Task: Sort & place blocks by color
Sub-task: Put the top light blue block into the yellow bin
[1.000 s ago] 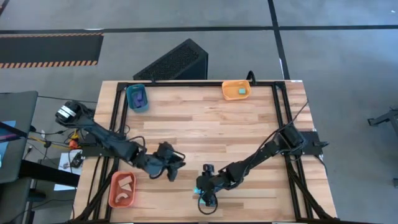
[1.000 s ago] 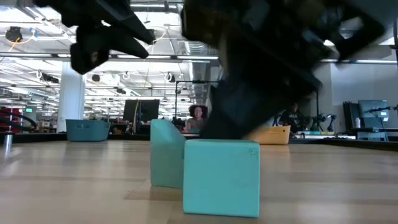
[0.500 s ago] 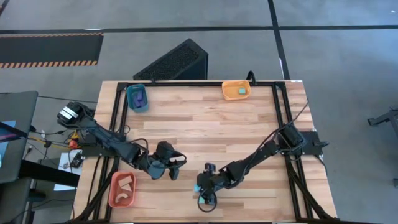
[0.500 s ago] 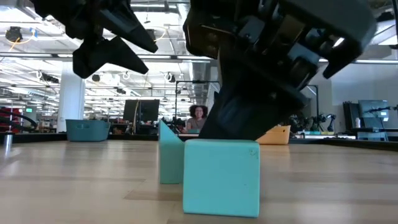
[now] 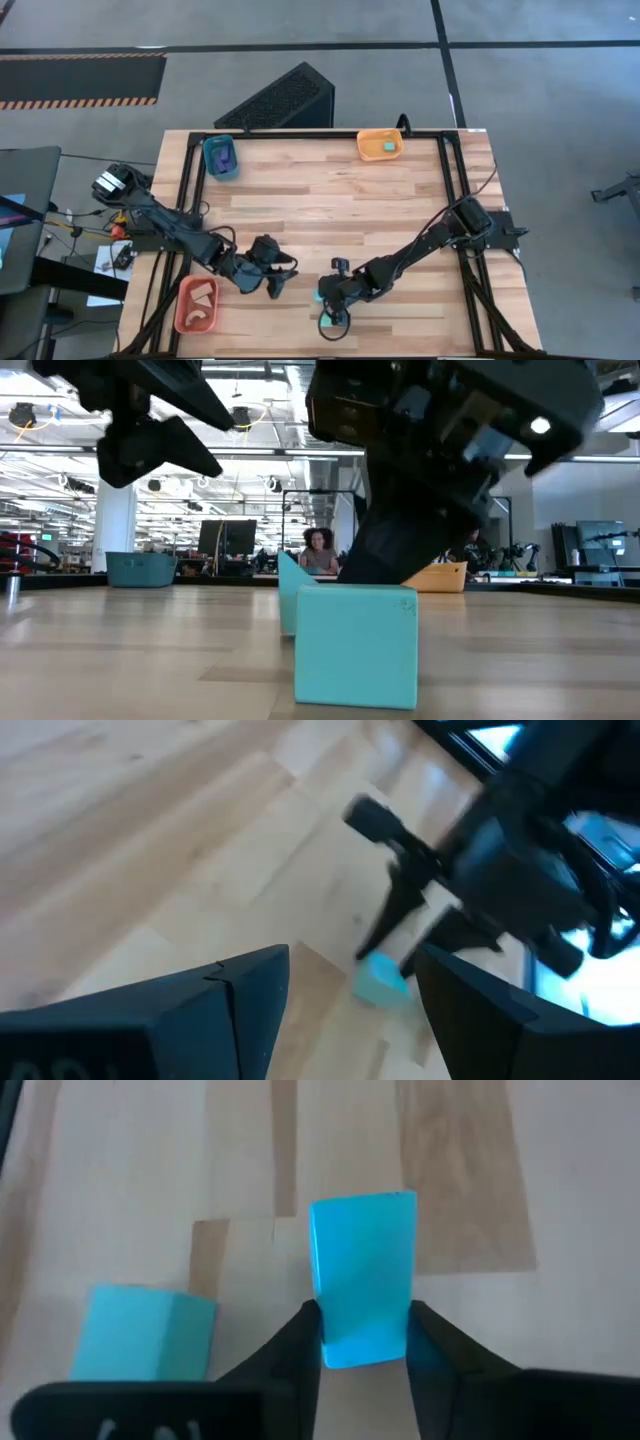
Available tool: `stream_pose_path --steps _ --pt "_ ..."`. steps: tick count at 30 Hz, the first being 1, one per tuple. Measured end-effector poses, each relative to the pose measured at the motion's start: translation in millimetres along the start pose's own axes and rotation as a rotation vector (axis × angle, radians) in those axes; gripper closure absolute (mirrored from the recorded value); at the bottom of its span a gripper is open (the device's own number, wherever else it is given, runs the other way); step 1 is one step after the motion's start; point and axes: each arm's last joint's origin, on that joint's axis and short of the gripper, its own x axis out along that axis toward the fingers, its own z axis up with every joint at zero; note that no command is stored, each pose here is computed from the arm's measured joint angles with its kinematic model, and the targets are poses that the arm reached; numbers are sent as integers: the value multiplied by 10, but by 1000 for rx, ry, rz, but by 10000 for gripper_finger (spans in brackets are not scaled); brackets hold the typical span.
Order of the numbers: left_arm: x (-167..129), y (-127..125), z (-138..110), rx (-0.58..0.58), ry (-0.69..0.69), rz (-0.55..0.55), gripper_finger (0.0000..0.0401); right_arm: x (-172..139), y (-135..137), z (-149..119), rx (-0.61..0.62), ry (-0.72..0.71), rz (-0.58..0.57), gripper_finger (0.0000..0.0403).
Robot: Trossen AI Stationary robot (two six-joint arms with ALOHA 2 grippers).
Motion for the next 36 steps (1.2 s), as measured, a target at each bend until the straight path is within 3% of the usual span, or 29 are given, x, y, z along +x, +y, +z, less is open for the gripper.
stream_pose_path --steps 9,21,25,36 --pt "-27 -88 37 40 -108 -37 187 -586 -33 231 35 -16 -60 274" --pt "39 -185 436 300 -300 -214 122 -1401 -250 487 46 -166 -200 271" --pt "52 -193 557 337 -344 -252 123 -1591 -234 530 4 -216 -181 271" --pt "35 -325 908 469 -384 -198 124 -1775 -262 576 -56 -259 -171 271"
